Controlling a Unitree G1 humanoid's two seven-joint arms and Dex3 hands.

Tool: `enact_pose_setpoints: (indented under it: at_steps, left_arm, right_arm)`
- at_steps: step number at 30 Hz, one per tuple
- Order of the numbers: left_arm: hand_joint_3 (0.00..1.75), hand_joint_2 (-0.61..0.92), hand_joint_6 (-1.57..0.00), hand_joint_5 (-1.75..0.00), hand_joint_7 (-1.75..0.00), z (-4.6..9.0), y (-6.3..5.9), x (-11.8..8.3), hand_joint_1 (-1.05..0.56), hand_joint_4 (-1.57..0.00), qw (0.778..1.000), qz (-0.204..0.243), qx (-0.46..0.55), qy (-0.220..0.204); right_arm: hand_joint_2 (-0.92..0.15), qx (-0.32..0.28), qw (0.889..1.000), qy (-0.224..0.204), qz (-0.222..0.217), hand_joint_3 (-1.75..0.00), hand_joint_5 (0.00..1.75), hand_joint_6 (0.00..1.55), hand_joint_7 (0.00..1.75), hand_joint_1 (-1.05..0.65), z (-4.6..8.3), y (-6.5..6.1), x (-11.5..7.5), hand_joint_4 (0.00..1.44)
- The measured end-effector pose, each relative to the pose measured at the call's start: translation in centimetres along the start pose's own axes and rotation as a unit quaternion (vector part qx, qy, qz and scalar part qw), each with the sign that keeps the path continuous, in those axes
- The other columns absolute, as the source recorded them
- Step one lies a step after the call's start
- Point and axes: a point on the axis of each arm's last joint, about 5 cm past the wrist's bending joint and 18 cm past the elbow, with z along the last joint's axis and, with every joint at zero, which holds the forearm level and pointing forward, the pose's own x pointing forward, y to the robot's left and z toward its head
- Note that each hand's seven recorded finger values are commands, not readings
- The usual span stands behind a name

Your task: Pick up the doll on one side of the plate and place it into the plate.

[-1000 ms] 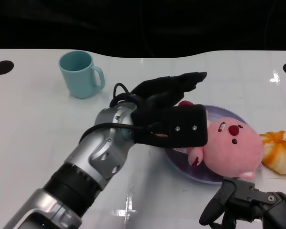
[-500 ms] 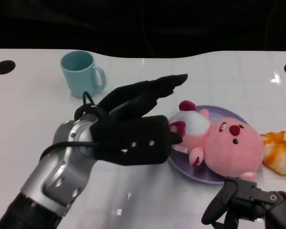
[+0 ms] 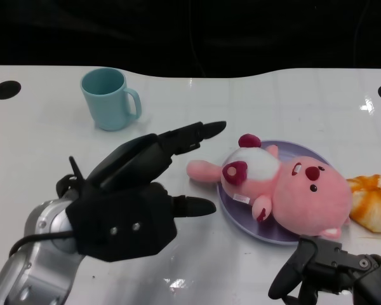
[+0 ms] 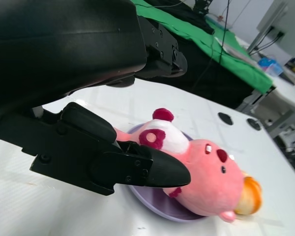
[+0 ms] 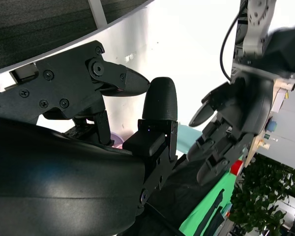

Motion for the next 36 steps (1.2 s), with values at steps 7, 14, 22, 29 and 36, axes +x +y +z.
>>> enact_pose_setpoints:
  at_steps: [7, 14, 22, 29, 36]
  left_arm:
    - [0.14, 0.92, -0.52, -1.00, -0.13, -1.1, -1.1, -2.4, -0.44, -0.20, 0.994, 0.052, -0.095, -0.016]
    - [0.66, 0.70, -0.68, -1.12, -0.46, -1.2, -2.3, -4.5, -0.18, -0.46, 0.970, 0.118, -0.214, -0.021]
    - [1.17, 0.53, -0.59, -1.55, -1.44, -0.7, -3.1, -6.2, -0.20, -0.68, 0.936, 0.150, -0.317, 0.035]
    - [1.14, 0.54, -0.56, -1.68, -1.50, -0.1, -3.1, -7.7, -0.25, -0.64, 0.910, 0.138, -0.381, 0.087]
    - [1.24, 0.49, -0.62, -1.73, -1.55, 0.3, -3.0, -9.1, -0.22, -0.71, 0.883, 0.101, -0.440, 0.126]
  right_arm:
    - [-0.75, -0.001, 1.000, 0.001, 0.000, -0.69, 1.61, 0.58, 1.32, -0.25, -0.1, -0.1, 0.0, 0.65]
    - [-0.75, -0.003, 1.000, 0.000, 0.001, -0.69, 1.60, 0.58, 1.31, -0.25, -0.1, -0.2, 0.1, 0.64]
    - [-0.76, -0.002, 1.000, -0.001, 0.003, -0.68, 1.60, 0.57, 1.31, -0.26, -0.1, -0.2, 0.1, 0.64]
    - [-0.76, -0.003, 1.000, -0.001, 0.003, -0.68, 1.60, 0.58, 1.30, -0.24, -0.2, -0.2, 0.1, 0.64]
    - [-0.76, -0.003, 1.000, -0.001, 0.004, -0.67, 1.60, 0.58, 1.30, -0.26, -0.2, -0.3, 0.0, 0.64]
